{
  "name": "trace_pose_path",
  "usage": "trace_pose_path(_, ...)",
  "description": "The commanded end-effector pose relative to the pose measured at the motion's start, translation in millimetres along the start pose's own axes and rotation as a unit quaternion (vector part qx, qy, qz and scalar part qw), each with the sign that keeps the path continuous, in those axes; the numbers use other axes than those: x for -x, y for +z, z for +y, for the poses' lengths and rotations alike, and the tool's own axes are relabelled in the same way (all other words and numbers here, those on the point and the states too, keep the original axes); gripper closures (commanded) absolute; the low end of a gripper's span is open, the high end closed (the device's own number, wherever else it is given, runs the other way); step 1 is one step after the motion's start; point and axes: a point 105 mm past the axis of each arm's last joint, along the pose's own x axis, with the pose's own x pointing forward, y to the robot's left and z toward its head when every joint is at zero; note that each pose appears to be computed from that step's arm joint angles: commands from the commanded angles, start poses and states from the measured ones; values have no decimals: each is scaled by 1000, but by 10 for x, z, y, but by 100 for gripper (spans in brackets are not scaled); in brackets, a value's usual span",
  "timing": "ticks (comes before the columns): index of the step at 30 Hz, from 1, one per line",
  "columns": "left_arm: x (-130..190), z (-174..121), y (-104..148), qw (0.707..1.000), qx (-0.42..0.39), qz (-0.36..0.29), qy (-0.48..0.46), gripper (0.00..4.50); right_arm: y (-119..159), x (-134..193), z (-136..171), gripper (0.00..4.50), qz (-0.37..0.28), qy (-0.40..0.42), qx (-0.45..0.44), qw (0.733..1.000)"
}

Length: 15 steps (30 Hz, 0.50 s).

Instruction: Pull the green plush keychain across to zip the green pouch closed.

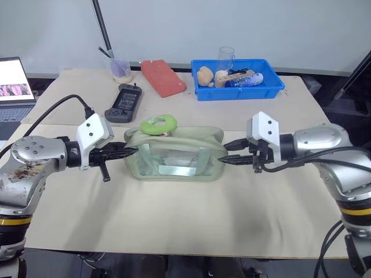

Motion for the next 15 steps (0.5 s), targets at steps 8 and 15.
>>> trace_pose_path(8, -11, 45, 33, 1000, -21, 0, 5, 450, 804, 9, -567, 4, -140, -34, -65, 987)
trace_pose_path(15, -66, 61, 47, 1000, -26, -4, -1, 450, 1043, -677, -935, 4, -153, -55, -140, 977)
